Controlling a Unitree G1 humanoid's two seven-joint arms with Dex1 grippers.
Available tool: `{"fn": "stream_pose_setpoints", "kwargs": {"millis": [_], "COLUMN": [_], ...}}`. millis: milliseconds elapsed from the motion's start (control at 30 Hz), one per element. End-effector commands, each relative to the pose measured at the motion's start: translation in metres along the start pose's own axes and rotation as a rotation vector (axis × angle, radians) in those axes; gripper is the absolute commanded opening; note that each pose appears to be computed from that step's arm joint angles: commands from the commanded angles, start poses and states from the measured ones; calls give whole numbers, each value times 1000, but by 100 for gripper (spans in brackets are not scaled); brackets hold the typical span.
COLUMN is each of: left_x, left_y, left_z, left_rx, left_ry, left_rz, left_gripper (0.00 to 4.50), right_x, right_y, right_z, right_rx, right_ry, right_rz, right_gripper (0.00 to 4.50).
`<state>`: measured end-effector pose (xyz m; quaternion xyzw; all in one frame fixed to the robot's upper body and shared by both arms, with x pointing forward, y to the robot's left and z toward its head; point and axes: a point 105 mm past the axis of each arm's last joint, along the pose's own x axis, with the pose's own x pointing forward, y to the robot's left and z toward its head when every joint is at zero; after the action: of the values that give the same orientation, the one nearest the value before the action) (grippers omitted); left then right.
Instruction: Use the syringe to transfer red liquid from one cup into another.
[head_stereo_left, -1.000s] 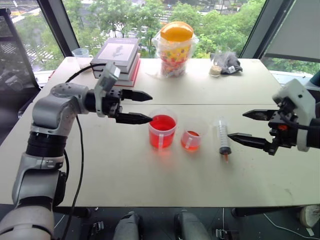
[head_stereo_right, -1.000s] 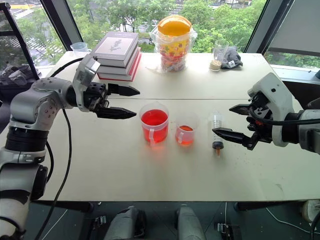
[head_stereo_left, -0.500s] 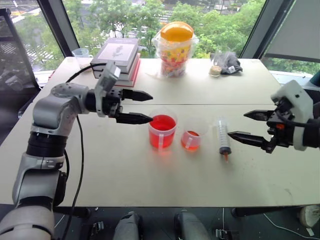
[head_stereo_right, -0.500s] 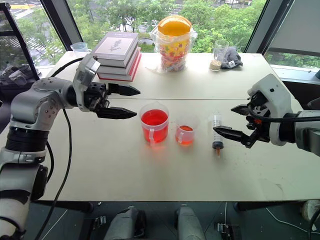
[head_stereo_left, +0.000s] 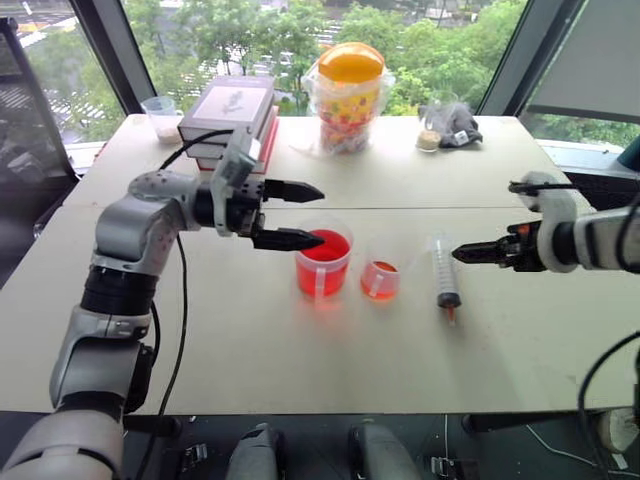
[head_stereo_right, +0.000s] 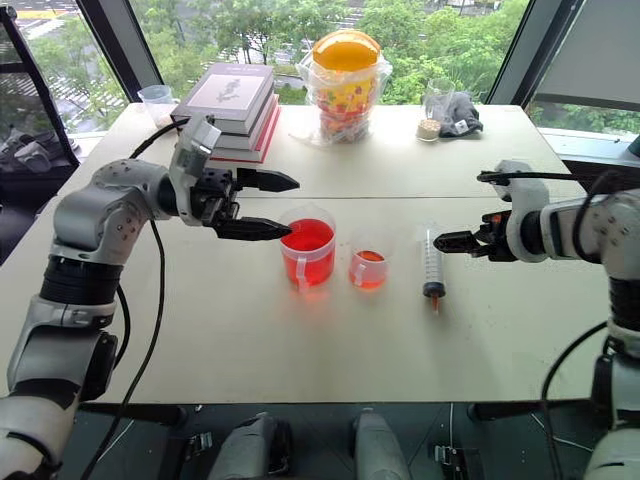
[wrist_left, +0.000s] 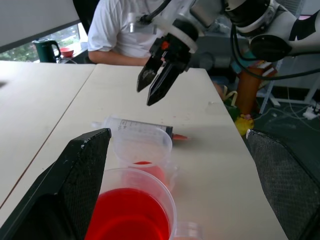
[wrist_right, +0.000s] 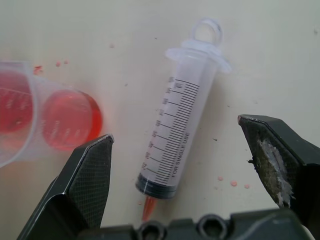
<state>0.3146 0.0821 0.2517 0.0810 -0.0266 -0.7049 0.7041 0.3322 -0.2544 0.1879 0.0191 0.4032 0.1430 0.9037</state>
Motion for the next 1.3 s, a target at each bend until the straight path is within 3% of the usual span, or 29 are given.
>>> {"fn": "stream_pose_setpoints", "kwargs": {"millis": [33, 733, 900, 967, 1133, 1300], "left_x": [-1, -8, -9, -8, -5, -3], "left_y": [-4, -11, -10, -9, -7, -4], "left_z": [6, 7, 8, 9, 9, 12], "left_rx": [33, 40, 51, 55, 65, 75], "left_ry": [-20, -21, -16, -19, -23, -25], "left_rz": [15, 103, 114, 111, 99, 91], "left_gripper": [450, 450, 450, 450, 450, 450], "right_x": [7, 76, 83, 83, 76, 42], "right_y": [-9, -30, -25, -22, -16, -15], "right_z": [8, 4, -3, -6, 1, 41], "right_rx": [47, -92, -122, -135, -144, -173], "right_ry": [22, 217, 267, 288, 265, 53], "right_rz": [-33, -103, -84, -70, -56, -67], "right_gripper": [438, 438, 216, 161, 158, 158]}}
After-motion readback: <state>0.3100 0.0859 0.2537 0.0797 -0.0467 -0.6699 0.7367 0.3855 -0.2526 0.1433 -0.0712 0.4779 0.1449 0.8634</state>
